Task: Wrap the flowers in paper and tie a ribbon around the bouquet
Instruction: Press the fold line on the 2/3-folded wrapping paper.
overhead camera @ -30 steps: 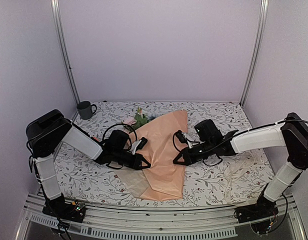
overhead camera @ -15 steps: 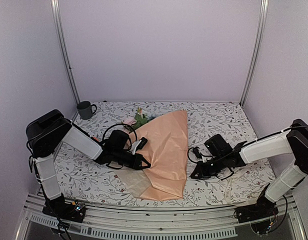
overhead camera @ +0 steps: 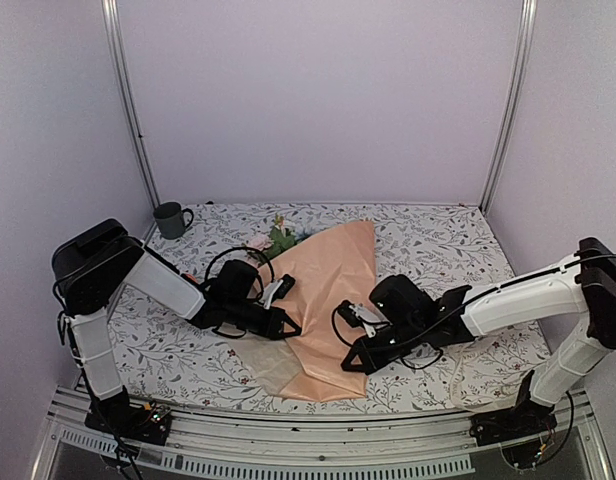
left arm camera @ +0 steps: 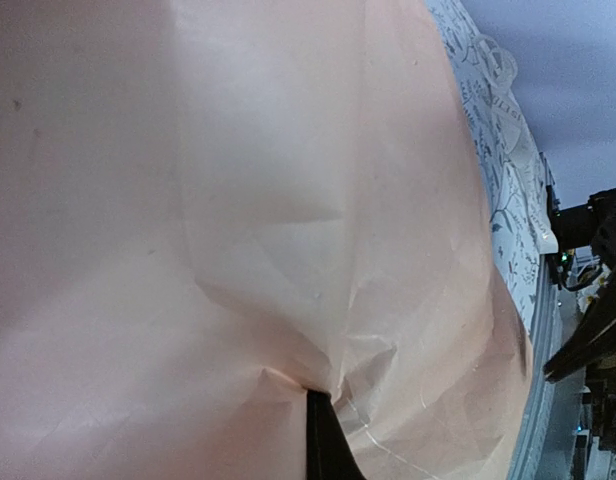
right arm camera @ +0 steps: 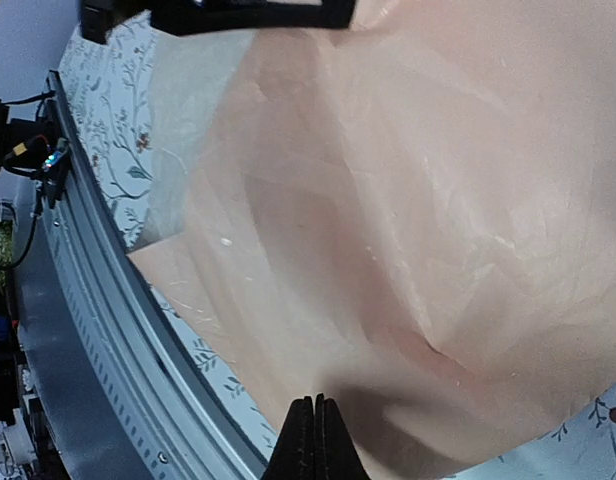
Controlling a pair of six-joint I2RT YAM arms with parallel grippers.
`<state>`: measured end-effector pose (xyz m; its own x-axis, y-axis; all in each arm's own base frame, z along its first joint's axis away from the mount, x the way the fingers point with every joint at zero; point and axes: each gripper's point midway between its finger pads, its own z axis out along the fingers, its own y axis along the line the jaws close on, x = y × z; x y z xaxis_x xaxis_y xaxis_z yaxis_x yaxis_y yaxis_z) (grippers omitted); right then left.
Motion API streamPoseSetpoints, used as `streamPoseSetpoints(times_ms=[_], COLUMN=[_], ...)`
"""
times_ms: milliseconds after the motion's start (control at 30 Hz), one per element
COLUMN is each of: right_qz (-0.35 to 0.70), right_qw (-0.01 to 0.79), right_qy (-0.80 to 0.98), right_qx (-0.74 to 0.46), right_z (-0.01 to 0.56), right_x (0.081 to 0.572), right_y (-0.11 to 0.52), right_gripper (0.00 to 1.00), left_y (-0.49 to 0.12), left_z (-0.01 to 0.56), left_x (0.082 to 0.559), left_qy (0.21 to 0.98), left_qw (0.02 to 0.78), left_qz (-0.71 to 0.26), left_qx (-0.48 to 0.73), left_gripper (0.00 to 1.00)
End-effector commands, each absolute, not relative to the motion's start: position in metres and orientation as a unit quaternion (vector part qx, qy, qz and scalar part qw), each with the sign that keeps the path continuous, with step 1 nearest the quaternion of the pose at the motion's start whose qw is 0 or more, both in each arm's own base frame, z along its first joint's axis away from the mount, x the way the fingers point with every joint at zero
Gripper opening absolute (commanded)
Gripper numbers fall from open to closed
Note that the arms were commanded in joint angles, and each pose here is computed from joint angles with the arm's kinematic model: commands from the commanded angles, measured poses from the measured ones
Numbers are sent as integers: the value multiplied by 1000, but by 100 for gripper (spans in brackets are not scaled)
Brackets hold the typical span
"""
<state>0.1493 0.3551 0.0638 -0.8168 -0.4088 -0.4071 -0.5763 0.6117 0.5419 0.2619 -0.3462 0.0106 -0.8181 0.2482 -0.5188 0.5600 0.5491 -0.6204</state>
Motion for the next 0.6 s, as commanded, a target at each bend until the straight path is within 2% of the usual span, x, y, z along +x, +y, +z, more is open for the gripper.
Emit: streamPoseSetpoints(times_ms=[0, 133, 333, 433, 567], right_qz=[305, 270, 240, 245, 280], right_qw=[51, 9, 10, 33, 86], right_qy=[915, 934, 948, 945, 923], right_qx=[-260, -233, -207, -216, -250], right_z=[11, -11, 5, 27, 64], right_x=[130, 107, 94, 102, 126], right_y=[334, 298, 259, 266, 303], right_gripper=[0, 0, 0, 1, 2], left_y=[-328, -329, -328, -329, -330], left_z=[-17, -17, -19, -19, -19], left_x=[254, 254, 254, 254, 254], left_qy=[886, 885, 887, 886, 886], left_qw=[155, 154, 151, 151, 149], left_qz=[-378, -378, -375, -375, -376], left_qx=[221, 223, 225, 226, 225], left_gripper=[0, 0, 0, 0, 0])
